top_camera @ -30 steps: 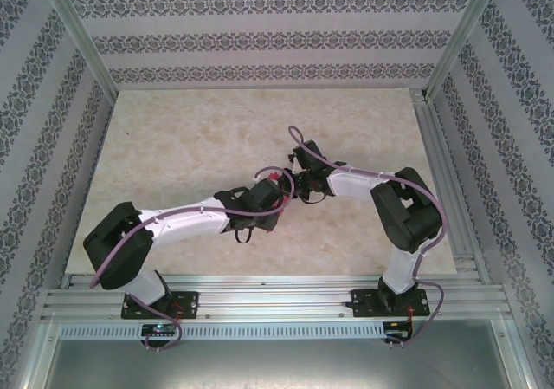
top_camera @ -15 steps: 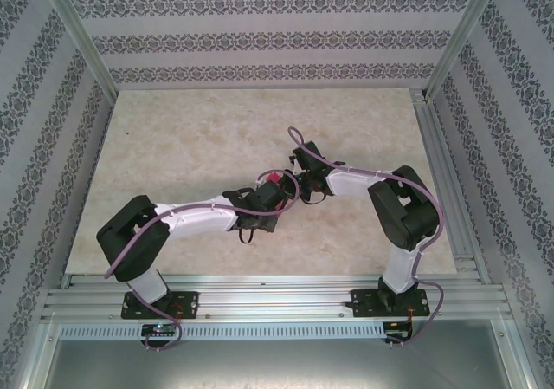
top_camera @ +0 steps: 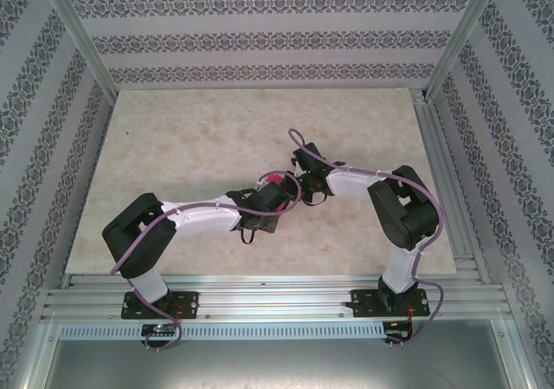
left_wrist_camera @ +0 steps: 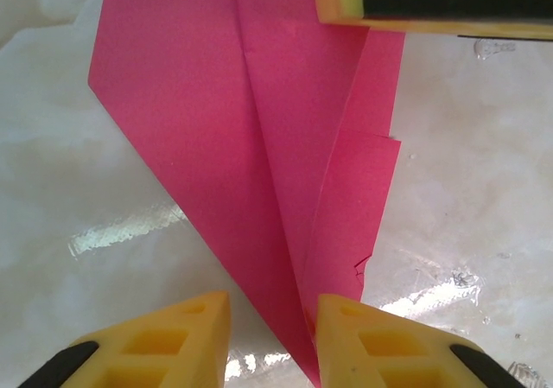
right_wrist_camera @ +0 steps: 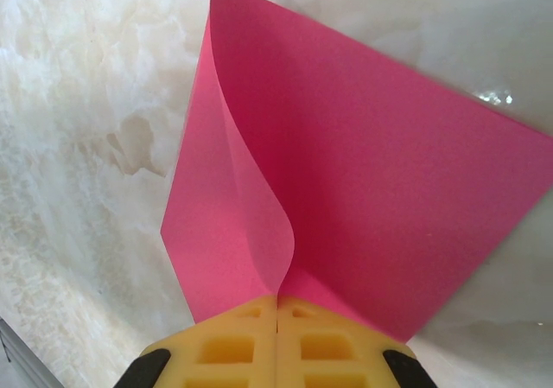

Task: Fold a paper plane with a square sheet of paper (pick it up from the middle)
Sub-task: Fourth fold the wing at the center of the table.

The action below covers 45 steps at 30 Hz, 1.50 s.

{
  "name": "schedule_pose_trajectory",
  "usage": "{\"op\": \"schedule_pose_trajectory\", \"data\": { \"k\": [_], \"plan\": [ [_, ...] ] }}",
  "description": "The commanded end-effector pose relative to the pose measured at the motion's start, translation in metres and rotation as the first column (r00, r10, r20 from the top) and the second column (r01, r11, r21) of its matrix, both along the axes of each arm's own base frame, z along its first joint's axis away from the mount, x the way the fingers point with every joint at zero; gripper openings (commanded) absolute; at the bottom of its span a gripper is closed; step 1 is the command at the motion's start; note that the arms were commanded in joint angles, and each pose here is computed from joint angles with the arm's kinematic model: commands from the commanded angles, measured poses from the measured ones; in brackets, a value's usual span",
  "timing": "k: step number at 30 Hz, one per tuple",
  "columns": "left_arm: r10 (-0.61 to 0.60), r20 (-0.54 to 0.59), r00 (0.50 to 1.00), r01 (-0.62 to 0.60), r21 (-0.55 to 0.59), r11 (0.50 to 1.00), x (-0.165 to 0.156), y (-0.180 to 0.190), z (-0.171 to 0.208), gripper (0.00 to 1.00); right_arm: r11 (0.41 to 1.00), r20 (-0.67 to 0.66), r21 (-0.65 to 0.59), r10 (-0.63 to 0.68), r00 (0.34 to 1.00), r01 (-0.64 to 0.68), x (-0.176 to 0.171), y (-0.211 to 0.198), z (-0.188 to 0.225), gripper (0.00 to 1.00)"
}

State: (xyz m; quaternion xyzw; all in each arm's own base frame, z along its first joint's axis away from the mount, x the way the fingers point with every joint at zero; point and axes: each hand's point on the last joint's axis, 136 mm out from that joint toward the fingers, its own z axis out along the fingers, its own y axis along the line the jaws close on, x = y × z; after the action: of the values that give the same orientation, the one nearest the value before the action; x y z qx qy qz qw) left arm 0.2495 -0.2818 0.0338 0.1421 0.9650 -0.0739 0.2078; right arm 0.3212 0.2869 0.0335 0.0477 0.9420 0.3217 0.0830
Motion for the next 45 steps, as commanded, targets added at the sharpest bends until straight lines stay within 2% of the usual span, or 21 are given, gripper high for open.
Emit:
{"op": "schedule_pose_trajectory", "data": {
  "k": [1,10,15,19,27,37,45],
  "plan": [
    [-0.084,-0.032,0.996,0.084,0.001,0.996,-0.017,-0.015,-0.004,0.33,0.998,0.058,0.062,0.023,0.998,-0.026,0.008,0.015,0.019,0.0],
    [-0.078,-0.02,0.997,0.077,-0.009,0.997,-0.023,-0.016,0.003,0.37,0.997,0.063,0.072,0.019,0.998,-0.023,0.009,0.017,0.021,0.0],
    [-0.093,0.003,0.996,0.092,-0.128,0.987,-0.03,-0.026,0.016,0.45,0.997,0.065,0.072,0.019,0.998,-0.024,0.009,0.017,0.022,0.0],
    [-0.062,0.016,0.998,0.063,-0.108,0.992,-0.028,-0.018,0.012,0.44,0.997,0.066,0.075,0.019,0.998,-0.024,0.009,0.017,0.023,0.0],
    [-0.031,0.045,0.998,0.035,-0.076,0.997,-0.019,-0.015,0.01,0.25,0.997,0.067,0.075,0.018,0.998,-0.023,0.008,0.016,0.023,0.0],
    [-0.025,0.061,0.998,0.028,-0.053,0.998,-0.014,-0.015,0.006,0.16,0.997,0.066,0.078,0.022,0.998,-0.027,0.007,0.016,0.024,0.0],
    [-0.04,0.053,0.998,0.043,-0.053,0.998,-0.015,-0.018,-0.002,0.03,0.997,0.061,0.073,0.018,0.998,-0.023,0.004,0.013,0.021,0.0]
  ]
}}
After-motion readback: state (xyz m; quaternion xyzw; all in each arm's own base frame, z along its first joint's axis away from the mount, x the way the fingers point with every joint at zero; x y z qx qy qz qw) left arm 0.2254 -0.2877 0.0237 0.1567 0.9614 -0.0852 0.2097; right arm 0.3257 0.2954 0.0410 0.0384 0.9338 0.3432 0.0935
